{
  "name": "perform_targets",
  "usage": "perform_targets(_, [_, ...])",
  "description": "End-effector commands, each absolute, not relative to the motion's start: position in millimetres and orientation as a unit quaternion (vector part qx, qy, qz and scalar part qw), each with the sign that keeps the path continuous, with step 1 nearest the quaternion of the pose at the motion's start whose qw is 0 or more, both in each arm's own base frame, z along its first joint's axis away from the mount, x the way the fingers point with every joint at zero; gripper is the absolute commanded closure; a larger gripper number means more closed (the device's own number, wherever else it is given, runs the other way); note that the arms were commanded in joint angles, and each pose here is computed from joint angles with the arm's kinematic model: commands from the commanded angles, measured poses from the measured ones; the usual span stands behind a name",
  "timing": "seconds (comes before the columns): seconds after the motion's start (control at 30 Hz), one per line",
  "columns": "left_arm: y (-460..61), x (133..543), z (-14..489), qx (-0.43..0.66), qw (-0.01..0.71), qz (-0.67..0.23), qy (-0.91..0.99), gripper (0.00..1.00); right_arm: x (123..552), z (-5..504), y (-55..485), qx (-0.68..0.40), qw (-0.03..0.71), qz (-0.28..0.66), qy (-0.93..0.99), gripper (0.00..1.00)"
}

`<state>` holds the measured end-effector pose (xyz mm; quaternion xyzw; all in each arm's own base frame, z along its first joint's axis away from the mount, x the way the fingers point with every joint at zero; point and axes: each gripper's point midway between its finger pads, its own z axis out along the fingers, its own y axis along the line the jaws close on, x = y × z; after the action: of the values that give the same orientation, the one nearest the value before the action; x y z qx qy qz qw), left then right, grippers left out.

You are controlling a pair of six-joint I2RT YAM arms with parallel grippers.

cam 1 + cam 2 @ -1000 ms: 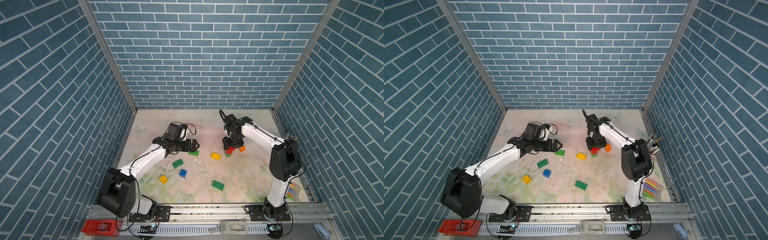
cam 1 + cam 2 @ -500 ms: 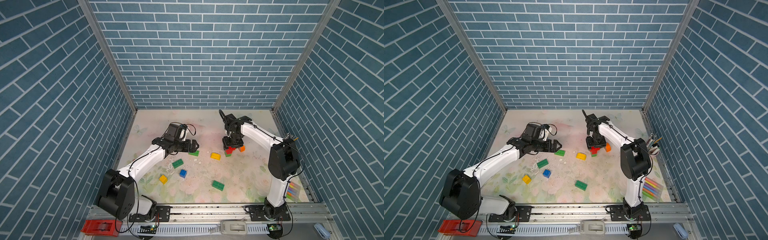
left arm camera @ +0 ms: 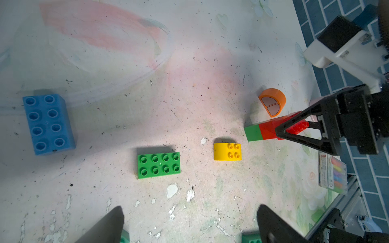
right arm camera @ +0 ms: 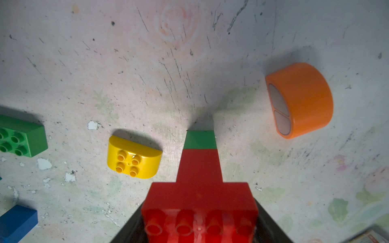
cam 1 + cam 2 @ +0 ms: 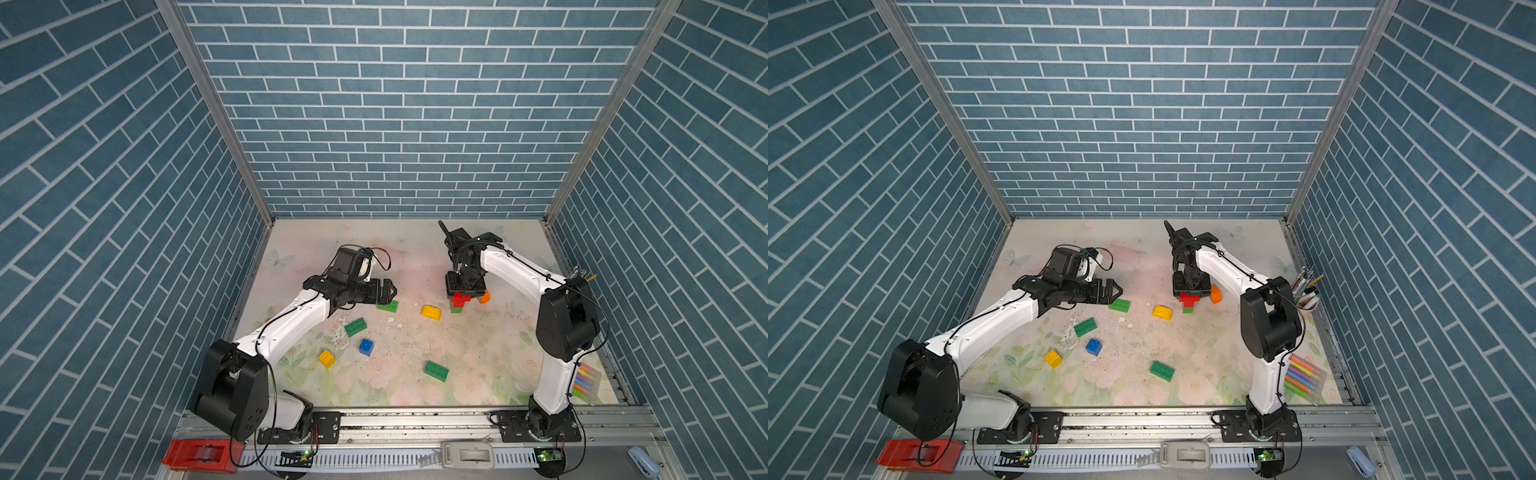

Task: Assemble an ice cream with lego
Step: Assemble the lego brick with the lego brick.

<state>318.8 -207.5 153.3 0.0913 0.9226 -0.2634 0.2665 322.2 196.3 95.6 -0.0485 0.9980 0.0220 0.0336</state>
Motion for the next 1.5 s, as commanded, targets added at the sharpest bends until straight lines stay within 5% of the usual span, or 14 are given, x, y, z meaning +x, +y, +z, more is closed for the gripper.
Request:
perform_targets(0.0, [-203,313,154,0.094,0.271,-0.255,0.924,0.0,302,68,176,-0.037,-0.025,-0.034,0.998,0.5])
perform_targets(0.83, [-195,310,159,0.088,0.281,-0.245,0.924,0.0,321,90,189,-0.048,0.021,-0.002,0.999,0.21])
perform_targets(1.0, [-193,310,162,0.088,0.284,-0.242,0.923,0.0,323,106,186,-0.04,0.047,0.002,0.998,0.04])
perform_targets(1.47, [-193,300,177,0.105,0.272,-0.249,0.923,0.0,251,146,193,0.048,0.07,0.029,0.996,0.03])
